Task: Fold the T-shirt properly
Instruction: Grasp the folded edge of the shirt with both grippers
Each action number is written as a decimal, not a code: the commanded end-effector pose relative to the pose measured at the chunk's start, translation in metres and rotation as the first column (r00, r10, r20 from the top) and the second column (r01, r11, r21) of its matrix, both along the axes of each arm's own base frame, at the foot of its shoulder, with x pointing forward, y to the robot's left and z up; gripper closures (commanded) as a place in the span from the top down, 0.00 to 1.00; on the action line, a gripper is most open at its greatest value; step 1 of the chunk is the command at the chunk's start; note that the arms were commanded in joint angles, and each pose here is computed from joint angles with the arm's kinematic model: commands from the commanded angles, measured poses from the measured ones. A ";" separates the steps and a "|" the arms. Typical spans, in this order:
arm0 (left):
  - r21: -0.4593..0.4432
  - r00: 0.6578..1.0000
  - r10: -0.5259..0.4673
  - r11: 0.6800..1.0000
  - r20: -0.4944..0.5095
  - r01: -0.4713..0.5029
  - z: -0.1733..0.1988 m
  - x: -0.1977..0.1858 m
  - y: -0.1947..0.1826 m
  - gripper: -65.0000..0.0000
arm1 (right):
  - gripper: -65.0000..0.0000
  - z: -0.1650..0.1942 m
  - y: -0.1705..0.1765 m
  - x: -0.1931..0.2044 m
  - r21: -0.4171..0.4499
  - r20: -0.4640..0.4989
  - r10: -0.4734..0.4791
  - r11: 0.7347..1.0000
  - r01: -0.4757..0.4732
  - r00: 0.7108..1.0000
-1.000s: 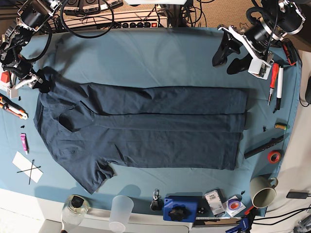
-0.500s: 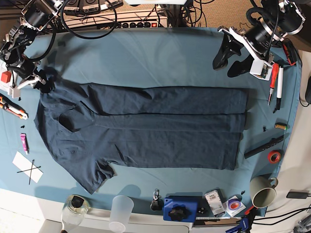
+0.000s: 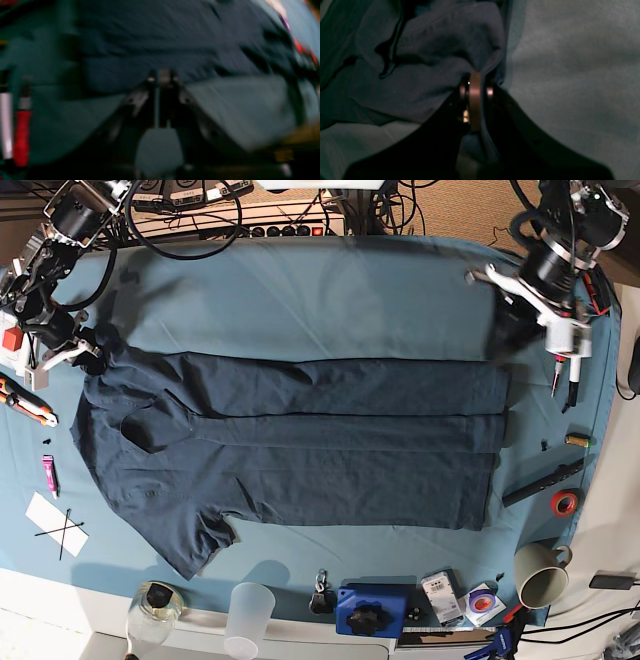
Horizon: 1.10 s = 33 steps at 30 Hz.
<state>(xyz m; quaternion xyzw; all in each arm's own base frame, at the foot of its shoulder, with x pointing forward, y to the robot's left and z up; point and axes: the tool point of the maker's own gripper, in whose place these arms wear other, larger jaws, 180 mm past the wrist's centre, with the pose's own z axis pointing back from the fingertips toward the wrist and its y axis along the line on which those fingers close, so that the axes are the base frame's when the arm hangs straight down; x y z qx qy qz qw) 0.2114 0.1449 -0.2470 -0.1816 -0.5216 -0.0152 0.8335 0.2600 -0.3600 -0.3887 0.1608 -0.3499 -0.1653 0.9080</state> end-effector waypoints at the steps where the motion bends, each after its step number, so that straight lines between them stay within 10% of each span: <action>1: 0.016 0.999 0.002 1.000 0.044 -0.002 0.010 0.005 0.001 0.00 | 0.00 -0.001 -0.006 -0.006 -0.027 -0.037 0.007 1.000 -0.008 0.999; 7: 0.043 0.997 0.020 0.999 0.072 -0.024 0.007 0.015 0.009 0.46 | 0.00 0.001 -0.011 -0.007 -0.032 -0.036 -0.003 0.999 0.002 0.999; 33: -0.296 0.911 0.068 0.934 -0.408 -0.202 -0.163 0.067 0.029 0.46 | 0.00 -0.002 -0.010 -0.013 -0.029 -0.073 0.013 0.999 -0.015 0.997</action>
